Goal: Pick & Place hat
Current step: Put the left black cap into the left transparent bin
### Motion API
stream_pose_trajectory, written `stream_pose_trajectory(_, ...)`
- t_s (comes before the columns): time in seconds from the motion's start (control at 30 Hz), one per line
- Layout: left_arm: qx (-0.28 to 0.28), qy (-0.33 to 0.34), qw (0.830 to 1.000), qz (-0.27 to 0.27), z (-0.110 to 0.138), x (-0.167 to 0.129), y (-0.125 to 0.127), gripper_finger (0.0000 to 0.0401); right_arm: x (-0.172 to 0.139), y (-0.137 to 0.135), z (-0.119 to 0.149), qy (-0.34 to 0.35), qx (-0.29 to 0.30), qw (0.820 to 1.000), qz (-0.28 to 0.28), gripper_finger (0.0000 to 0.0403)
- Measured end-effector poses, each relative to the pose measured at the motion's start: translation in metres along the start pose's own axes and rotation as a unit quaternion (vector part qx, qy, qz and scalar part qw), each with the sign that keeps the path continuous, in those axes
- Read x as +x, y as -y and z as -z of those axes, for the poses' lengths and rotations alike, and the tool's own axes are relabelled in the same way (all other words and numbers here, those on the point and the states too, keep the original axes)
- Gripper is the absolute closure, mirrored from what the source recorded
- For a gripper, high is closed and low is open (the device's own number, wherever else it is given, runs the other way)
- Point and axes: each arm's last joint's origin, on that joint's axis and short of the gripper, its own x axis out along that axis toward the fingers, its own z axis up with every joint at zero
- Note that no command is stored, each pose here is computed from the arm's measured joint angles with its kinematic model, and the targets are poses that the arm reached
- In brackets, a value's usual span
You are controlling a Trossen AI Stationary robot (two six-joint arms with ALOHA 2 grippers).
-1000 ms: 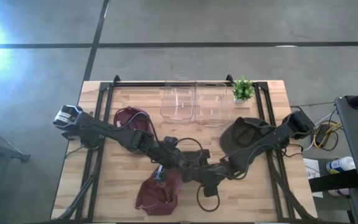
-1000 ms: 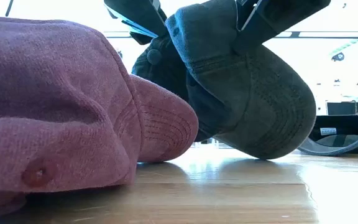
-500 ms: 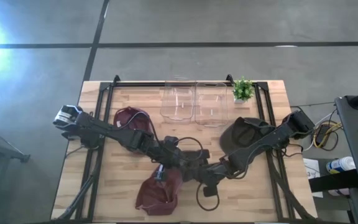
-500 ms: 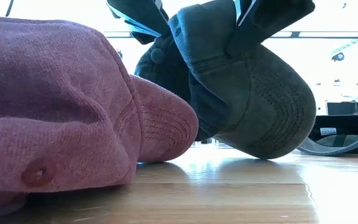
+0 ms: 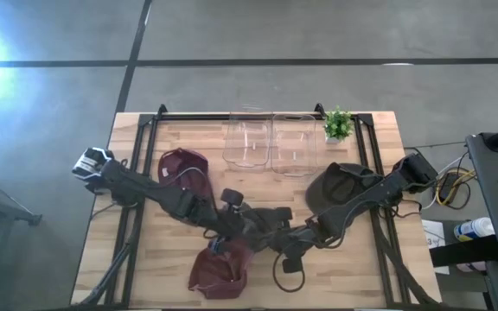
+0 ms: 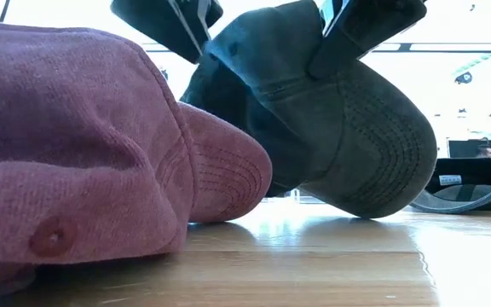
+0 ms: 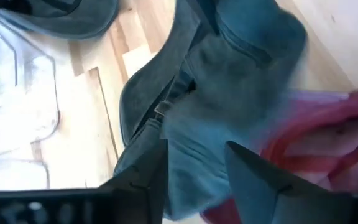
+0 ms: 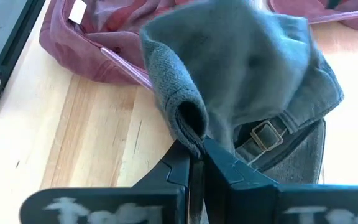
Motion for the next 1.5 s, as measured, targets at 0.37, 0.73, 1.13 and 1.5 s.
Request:
stream_pose_trajectory(0.37, -0.042, -0.041, 0.998, 0.01, 0.01, -0.001, 0.016, 0.0234, -0.002, 0.001, 0.0, 0.0, 0.005, 1.0, 0.0, 0.0389)
stream_pose_trajectory(0.73, 0.0, 0.01, 0.998, -0.056, 0.026, 0.013, 0.057, 0.0234, -0.008, 0.003, -0.003, 0.009, 0.014, 1.0, 0.003, 0.0389)
stream_pose_trajectory(1.13, 0.011, -0.009, 0.995, -0.096, 0.036, 0.039, 0.065, 0.0233, -0.01, 0.007, -0.005, 0.013, 0.027, 1.0, 0.003, 0.039)
stream_pose_trajectory(1.5, 0.016, 0.0, 0.989, -0.149, 0.036, 0.058, 0.064, 0.0234, -0.01, 0.007, -0.005, 0.009, 0.026, 1.0, -0.01, 0.039)
